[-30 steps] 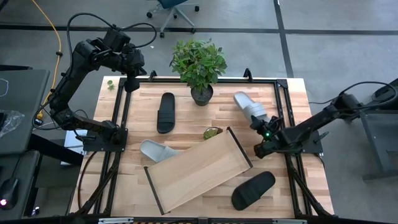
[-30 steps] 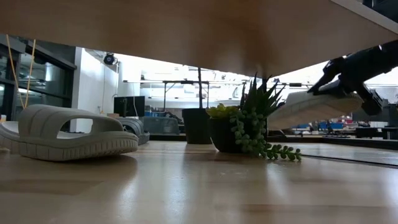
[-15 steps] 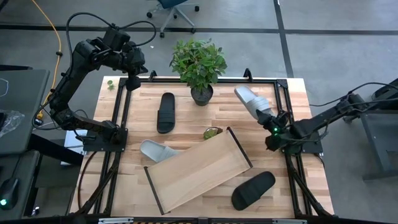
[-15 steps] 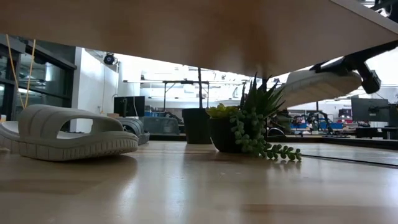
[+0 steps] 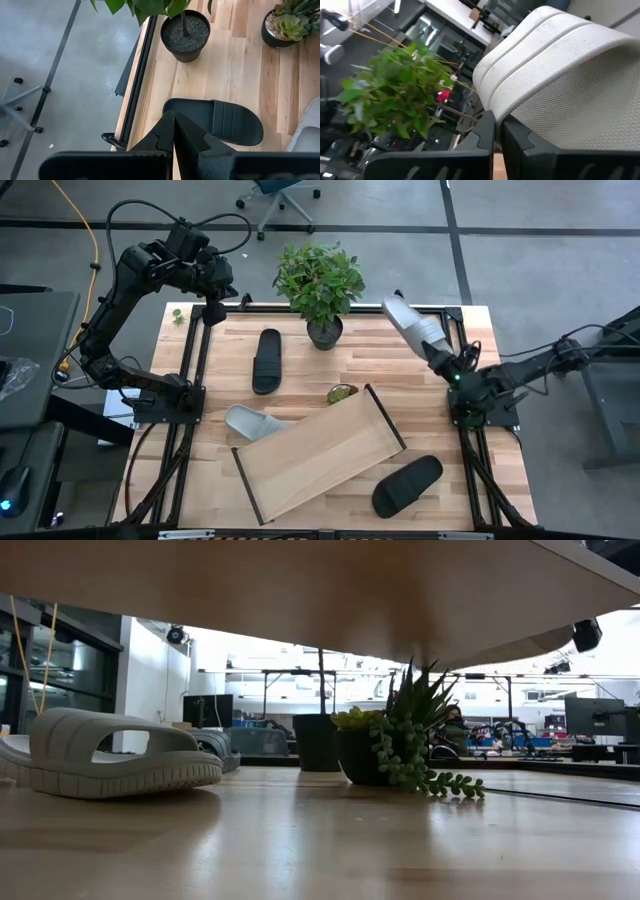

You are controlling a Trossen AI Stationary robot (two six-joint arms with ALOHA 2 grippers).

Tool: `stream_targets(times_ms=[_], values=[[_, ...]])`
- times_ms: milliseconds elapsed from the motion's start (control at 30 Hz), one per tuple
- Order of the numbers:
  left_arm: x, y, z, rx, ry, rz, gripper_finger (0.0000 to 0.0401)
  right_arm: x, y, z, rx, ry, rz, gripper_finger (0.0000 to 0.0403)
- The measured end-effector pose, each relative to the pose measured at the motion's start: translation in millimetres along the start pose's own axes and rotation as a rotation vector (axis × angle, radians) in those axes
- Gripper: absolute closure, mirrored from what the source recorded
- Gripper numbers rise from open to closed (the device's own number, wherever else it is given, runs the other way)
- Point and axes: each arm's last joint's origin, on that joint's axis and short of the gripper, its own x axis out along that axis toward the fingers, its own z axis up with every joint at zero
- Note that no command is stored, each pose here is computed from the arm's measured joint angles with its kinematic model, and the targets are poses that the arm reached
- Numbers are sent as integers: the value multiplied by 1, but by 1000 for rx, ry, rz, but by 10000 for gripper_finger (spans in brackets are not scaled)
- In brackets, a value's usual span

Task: Pick and place slides into the shelf
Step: Put the right gray slipper on the shelf

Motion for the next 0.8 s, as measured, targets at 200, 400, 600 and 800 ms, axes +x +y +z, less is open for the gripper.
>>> stream_targets(times_ms=[200, 400, 600, 800], values=[[0, 0, 0, -6, 0, 0, 400, 0, 11, 17, -31, -19, 62, 403], [0, 0, 0, -49, 0, 0, 400, -1, 14, 27, -54, -18, 109, 403], [0, 0, 0, -82, 0, 0, 400, -4, 29, 42, -111, -21, 140, 403], [0, 0, 0, -117, 2, 3, 400, -11, 49, 69, -198, -23, 168, 403]])
